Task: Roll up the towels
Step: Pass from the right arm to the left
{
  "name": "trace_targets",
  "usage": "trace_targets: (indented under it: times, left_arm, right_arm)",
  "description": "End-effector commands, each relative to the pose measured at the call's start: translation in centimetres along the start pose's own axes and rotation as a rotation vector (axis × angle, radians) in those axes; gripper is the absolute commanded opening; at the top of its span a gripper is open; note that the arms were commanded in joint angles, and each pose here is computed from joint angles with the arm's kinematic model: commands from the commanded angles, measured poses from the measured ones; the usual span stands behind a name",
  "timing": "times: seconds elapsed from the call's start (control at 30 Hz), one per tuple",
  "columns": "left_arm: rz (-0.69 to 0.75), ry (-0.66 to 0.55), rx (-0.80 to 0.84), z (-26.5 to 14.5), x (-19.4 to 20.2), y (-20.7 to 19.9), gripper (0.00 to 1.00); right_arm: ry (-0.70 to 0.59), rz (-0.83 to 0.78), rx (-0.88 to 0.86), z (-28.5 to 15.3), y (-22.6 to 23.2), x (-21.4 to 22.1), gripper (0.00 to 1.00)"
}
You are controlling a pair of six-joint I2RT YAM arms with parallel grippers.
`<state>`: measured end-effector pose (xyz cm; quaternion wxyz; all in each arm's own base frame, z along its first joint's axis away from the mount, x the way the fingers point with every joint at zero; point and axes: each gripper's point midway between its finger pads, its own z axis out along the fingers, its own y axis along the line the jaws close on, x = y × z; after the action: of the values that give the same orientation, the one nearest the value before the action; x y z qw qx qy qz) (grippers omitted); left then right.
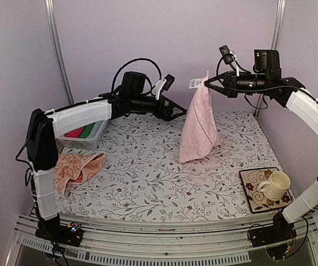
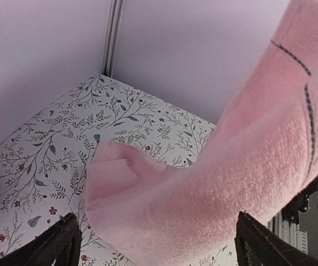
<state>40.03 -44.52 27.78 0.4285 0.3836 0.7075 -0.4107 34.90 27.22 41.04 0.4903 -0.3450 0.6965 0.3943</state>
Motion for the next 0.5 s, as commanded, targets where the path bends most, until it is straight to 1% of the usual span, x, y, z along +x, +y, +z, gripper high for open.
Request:
trace_targets:
  times: [0.0, 0.1, 0.23, 0.3, 0.37, 0.4, 0.47]
  left_arm:
    - [0.061, -0.036, 0.032, -0.6, -2.3, 0.5, 0.97]
    - [0.077, -0.09, 0.142, -1.3, -4.4, -0.3, 0.97]
    - [0.094, -0.113, 0.212, -0.7, -4.9, 0.3, 0.97]
    - [0.072, -0.116, 0.222, 0.5, -4.4, 1.0, 0.97]
    - [0.016, -0.121, 0.254, 1.6, -3.5, 1.1, 0.96]
    - [-0.012, -0.12, 0.273, 2.2, -2.9, 0.9, 0.96]
    - [-0.074, -0.102, 0.248, 3.9, -1.2, 1.2, 0.95]
  right_arm:
    - [0.045, -0.06, -0.218, -0.8, 4.1, 0.4, 0.02]
    - [0.054, -0.084, -0.248, -1.6, 5.2, 0.7, 0.01]
    - [0.042, -0.117, -0.302, -2.9, 7.0, 0.1, 0.01]
    - [0.041, -0.127, -0.279, -3.3, 7.0, 0.1, 0.01]
    - [0.04, -0.125, -0.179, -3.3, 5.7, 0.2, 0.01]
    - [0.044, -0.118, -0.159, -3.4, 5.5, 0.5, 0.01]
    - [0.046, -0.117, -0.189, -3.8, 6.3, 1.0, 0.02]
